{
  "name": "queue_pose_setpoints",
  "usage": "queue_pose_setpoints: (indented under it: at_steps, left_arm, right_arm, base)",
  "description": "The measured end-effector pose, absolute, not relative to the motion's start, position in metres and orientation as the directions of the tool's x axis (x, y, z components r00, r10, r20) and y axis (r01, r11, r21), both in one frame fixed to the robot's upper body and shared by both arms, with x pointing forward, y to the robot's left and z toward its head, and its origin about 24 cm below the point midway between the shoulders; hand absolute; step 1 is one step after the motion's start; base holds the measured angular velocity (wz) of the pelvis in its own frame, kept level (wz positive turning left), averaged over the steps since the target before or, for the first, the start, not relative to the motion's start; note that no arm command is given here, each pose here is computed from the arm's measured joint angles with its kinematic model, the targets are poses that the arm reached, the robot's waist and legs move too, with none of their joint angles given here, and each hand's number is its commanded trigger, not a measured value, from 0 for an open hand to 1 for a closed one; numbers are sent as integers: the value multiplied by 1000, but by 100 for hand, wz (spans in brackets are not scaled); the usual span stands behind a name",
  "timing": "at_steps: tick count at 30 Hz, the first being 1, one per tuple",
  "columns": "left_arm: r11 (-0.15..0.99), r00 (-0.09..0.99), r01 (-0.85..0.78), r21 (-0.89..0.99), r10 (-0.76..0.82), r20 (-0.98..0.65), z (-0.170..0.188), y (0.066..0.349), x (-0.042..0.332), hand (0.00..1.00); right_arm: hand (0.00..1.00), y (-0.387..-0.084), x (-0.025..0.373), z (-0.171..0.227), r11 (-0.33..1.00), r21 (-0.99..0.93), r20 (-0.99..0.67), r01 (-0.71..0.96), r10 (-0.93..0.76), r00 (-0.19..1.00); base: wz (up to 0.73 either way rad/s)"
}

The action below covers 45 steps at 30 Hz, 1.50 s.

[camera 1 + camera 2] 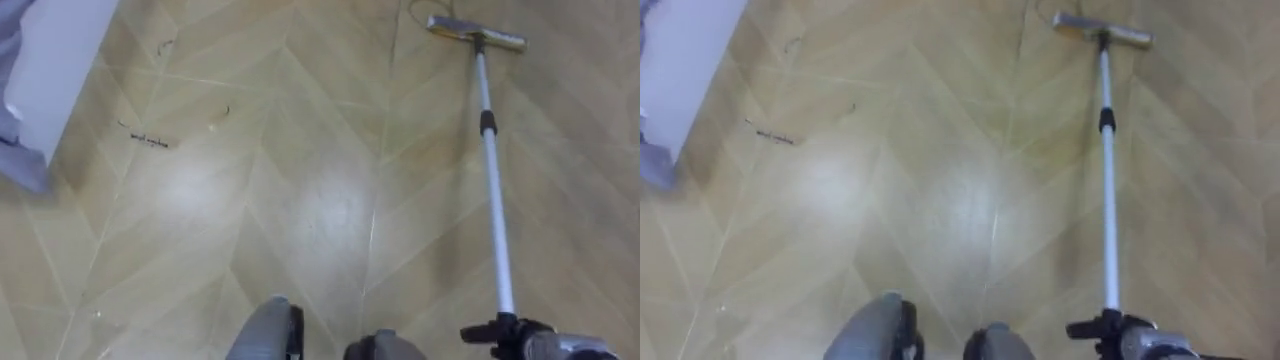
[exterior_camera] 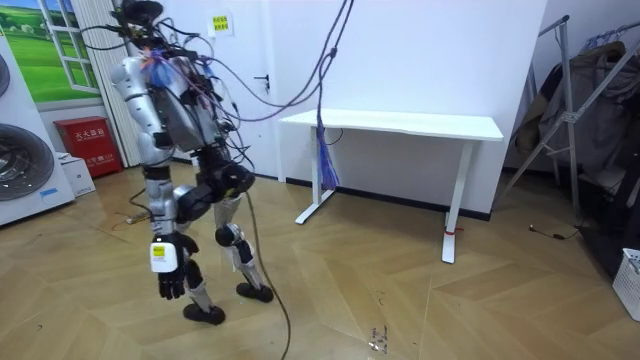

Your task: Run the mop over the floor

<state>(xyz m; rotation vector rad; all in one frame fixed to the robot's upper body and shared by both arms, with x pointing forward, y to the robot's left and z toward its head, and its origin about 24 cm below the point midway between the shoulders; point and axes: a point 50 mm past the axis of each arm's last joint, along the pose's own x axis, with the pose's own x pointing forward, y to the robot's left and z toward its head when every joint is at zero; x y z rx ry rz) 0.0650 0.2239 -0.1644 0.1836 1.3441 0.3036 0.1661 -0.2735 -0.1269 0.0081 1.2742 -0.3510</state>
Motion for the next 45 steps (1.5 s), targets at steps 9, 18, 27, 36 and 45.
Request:
queue_pose_setpoints:
  at_steps: [9, 18, 27, 36, 45]
  left_arm:
    - [959, 269, -88, 271, 284, -920, -161, 221, 83, 0]
    - [958, 189, -93, 271, 285, -940, -166, 218, 65, 0]
    - [934, 200, -89, 346, 357, -913, -161, 232, 68, 0]
    - [952, 204, -75, 297, 306, -930, -163, 226, 72, 0]
    - [950, 207, -49, 309, 312, -927, -164, 223, 70, 0]
  right_arm:
    - [100, -303, 10, -149, 904, -350, -936, 245, -325, -137]
    - [100, -276, 2, -159, 928, -312, -943, 203, -277, -184]
    - [100, -298, 170, -115, 933, -319, -908, 165, -351, 227]
    - [100, -314, 118, -128, 911, -399, -904, 107, -410, 123]
    - [100, -301, 43, -148, 882, -465, -885, 70, -461, -68]
  base:
    - [22]
    - [-8]
    - [-17]
    - [42]
    - [21]
